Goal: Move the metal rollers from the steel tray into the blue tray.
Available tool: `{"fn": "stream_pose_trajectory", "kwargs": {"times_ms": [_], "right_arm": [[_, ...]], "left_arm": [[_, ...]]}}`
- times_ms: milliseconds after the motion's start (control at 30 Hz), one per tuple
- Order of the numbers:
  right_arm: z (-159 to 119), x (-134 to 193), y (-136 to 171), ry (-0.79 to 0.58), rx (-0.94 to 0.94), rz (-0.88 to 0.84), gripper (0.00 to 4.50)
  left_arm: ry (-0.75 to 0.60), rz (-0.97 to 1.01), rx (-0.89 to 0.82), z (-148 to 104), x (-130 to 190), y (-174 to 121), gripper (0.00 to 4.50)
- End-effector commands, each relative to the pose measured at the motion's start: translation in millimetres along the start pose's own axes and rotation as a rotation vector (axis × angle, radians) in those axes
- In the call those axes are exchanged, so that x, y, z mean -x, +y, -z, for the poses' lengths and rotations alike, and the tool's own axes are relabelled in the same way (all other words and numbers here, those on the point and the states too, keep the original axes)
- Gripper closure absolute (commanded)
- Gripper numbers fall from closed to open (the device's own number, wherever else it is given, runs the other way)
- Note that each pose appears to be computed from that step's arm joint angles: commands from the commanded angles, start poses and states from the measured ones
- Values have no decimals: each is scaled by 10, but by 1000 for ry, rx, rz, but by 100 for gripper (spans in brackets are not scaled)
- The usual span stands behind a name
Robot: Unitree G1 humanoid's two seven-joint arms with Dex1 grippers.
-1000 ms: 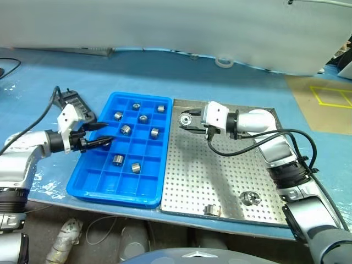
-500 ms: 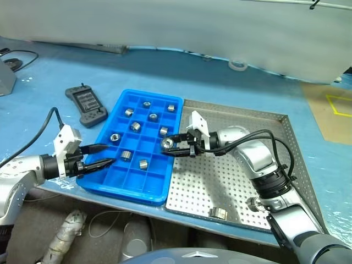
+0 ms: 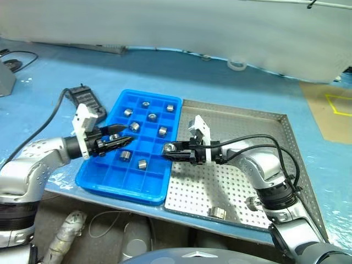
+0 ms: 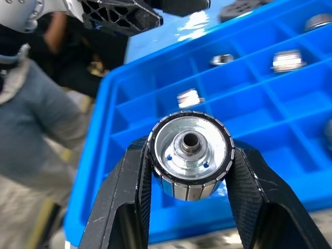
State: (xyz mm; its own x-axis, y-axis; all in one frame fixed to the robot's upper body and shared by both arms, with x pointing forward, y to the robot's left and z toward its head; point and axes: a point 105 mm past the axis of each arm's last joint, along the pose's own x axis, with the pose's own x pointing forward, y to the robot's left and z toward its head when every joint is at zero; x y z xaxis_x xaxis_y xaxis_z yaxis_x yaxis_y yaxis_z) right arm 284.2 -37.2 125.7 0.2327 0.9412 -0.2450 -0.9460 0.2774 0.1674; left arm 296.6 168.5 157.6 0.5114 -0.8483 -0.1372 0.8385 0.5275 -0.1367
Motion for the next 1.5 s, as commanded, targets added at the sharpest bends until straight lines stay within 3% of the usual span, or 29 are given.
{"fn": "stream_pose_trajectory", "kwargs": {"times_ms": [33, 300, 600, 733, 1133, 1333, 1500], "right_arm": [[-191, 87, 20, -56, 77, 47, 287], [-130, 31, 149, -22, 79, -42, 287], [-145, -271, 176, 3, 96, -191, 287], [-24, -361, 82, 54, 104, -212, 287], [249, -368, -66, 136, 142, -204, 287], [307, -269, -49, 152, 136, -212, 87], [163, -191, -80, 106, 166, -172, 87]], "left_arm": [[-10, 38, -7, -61, -118, 36, 139], [-6, -18, -10, -89, 63, 148, 139], [-7, -195, 6, 37, 524, -2, 139], [-20, -275, 25, 111, 675, -92, 139], [-33, -345, 42, 163, 759, -190, 139], [-30, -320, 37, 140, 666, -140, 136], [-31, -274, 30, 87, 585, -82, 136]]}}
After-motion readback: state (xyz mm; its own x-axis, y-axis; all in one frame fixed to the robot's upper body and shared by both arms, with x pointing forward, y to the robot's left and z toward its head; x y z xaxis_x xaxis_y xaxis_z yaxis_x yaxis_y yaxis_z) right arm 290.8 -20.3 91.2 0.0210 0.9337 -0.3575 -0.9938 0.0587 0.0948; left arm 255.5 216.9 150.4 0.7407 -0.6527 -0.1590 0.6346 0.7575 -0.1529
